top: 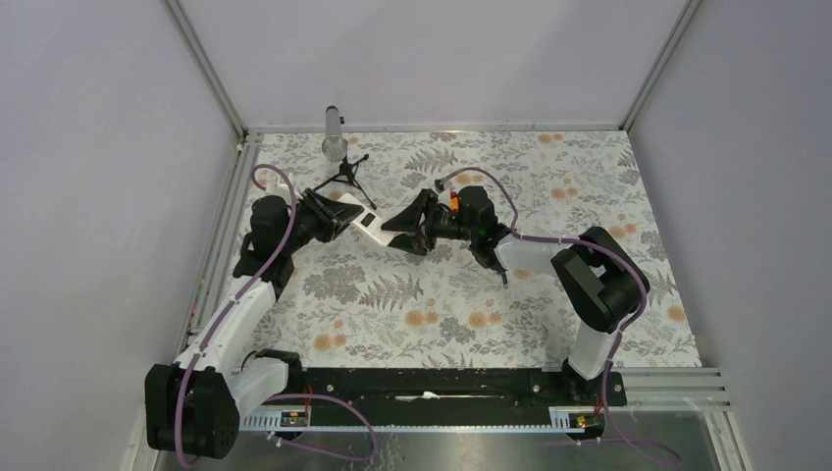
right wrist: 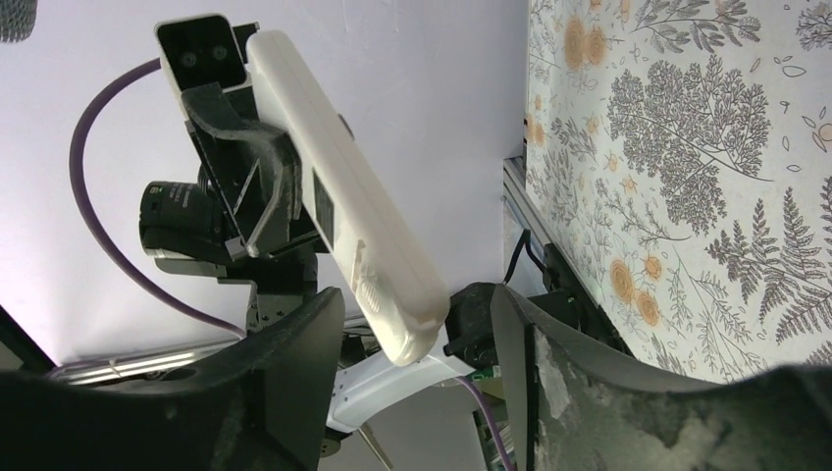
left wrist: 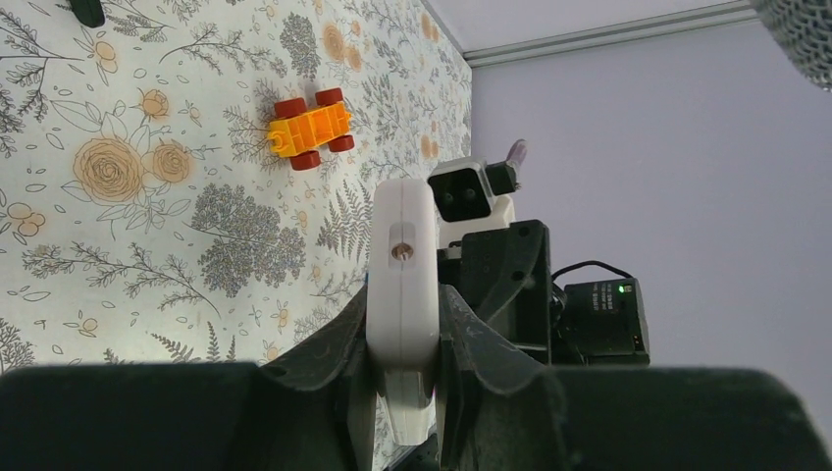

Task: Load the batteries into the remote control
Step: Remove the battery cover from the remote control.

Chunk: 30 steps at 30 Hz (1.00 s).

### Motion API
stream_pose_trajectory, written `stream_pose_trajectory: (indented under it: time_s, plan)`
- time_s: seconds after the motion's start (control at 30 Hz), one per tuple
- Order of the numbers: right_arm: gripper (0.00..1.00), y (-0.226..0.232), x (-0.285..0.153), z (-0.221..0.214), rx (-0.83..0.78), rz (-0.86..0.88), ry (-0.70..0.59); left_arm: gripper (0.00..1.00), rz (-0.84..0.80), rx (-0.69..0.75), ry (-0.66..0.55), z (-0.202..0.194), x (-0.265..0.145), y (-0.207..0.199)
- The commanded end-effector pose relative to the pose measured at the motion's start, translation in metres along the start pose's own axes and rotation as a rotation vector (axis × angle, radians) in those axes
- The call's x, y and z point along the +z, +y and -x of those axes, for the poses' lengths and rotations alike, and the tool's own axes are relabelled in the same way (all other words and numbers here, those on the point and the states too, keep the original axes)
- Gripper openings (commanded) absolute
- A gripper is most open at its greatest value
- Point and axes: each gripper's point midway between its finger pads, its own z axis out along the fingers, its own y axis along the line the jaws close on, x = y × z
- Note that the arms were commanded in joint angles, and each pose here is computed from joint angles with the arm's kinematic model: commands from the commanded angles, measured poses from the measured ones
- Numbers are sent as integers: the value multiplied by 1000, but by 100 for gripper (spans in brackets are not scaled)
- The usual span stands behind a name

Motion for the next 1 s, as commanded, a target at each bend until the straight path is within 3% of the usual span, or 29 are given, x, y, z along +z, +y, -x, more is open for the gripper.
stream_pose_trajectory:
  time_s: [0.0,0.27,0.47,0.73,0.97]
  plan:
    - [60,10,6,0,-15,58,21,0,-47,43,-43,12,1,-16]
    - [36,-1,6,0,-9,13,24,0,-12,97,-56,14,1,-6]
    - [34,-20,2,-7,73,-99,46,0,17,170,-77,14,1,9]
    - [32,-22,5,-8,146,-109,64,0,24,197,-79,11,8,23]
    - [31,-34,6,-6,179,-112,61,0,109,322,-108,18,15,40]
